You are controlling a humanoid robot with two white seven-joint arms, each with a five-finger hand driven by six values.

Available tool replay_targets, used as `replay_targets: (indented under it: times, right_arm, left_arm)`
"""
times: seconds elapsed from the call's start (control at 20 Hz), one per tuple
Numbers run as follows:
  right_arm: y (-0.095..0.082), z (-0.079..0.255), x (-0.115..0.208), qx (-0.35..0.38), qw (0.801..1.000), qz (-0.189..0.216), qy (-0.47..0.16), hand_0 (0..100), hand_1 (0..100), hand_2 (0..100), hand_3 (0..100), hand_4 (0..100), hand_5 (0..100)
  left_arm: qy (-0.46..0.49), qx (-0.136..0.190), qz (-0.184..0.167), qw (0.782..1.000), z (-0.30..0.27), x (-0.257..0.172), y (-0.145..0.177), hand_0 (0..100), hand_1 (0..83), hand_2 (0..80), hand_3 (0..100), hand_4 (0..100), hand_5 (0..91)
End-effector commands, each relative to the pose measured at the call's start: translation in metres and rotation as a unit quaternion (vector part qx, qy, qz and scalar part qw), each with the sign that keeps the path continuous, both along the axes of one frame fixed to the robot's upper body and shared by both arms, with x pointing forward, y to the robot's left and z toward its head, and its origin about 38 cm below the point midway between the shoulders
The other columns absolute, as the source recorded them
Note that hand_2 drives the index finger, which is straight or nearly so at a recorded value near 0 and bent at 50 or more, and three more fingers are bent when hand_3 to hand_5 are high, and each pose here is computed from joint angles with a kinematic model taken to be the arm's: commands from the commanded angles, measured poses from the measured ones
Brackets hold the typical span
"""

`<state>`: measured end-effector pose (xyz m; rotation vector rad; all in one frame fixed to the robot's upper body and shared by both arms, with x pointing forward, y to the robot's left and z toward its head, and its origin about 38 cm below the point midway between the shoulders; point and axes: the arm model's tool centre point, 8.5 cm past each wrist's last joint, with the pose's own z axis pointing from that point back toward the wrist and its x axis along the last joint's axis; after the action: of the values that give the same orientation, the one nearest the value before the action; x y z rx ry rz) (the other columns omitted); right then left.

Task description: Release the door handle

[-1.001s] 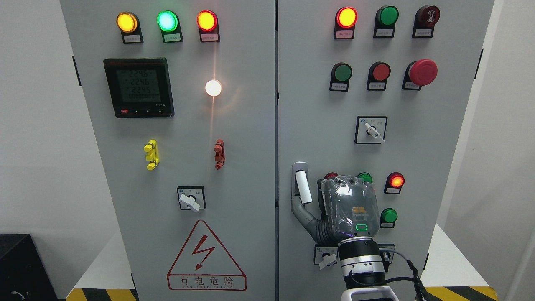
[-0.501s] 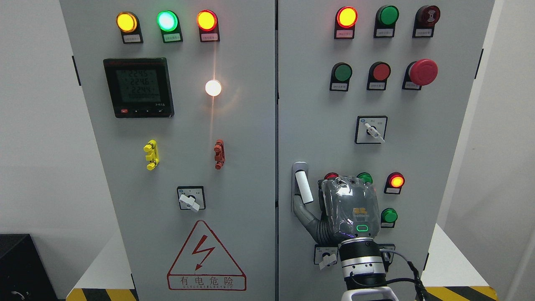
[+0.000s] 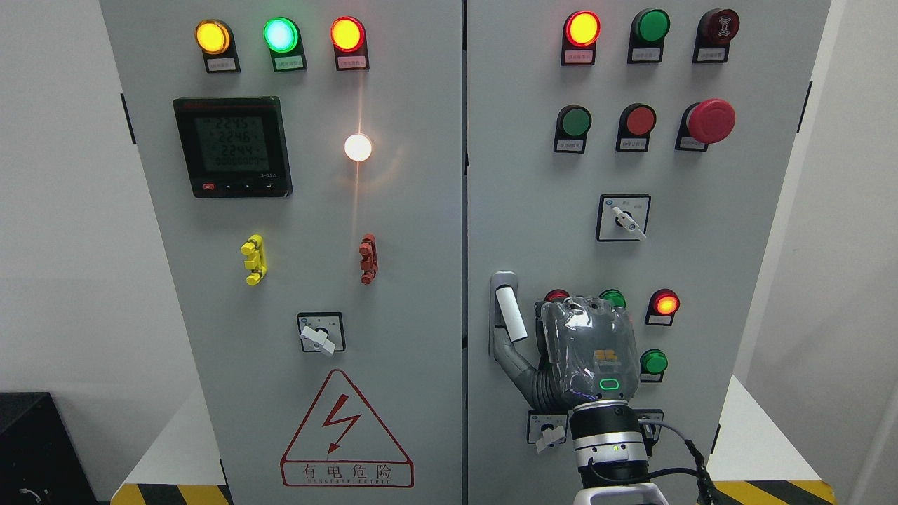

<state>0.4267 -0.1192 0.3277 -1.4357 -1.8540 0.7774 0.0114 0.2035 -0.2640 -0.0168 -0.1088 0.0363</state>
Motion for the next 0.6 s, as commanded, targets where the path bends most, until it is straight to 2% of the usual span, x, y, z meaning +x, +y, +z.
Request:
replay_targets:
  times: [0.0, 0.55]
  right_arm:
    - [-0.0004, 0.0006, -0.0011, 0.001, 1.0, 0.0, -0.002, 46, 38, 94, 100, 100, 100]
    - [-0.0016, 0.0012, -0.0019, 0.001, 1.0, -0.002, -0.004, 47, 40, 94, 100, 100, 100]
  left_arm:
    - [0.002, 0.002, -0.002, 1.0, 0.0006, 0.0067, 0.0013, 12, 55.6, 0.0, 0, 0, 0.0]
    - [0.002, 0.002, -0.001, 1.0, 0.0006, 0.0067, 0.0013, 12, 55.6, 0.0, 0, 0, 0.0]
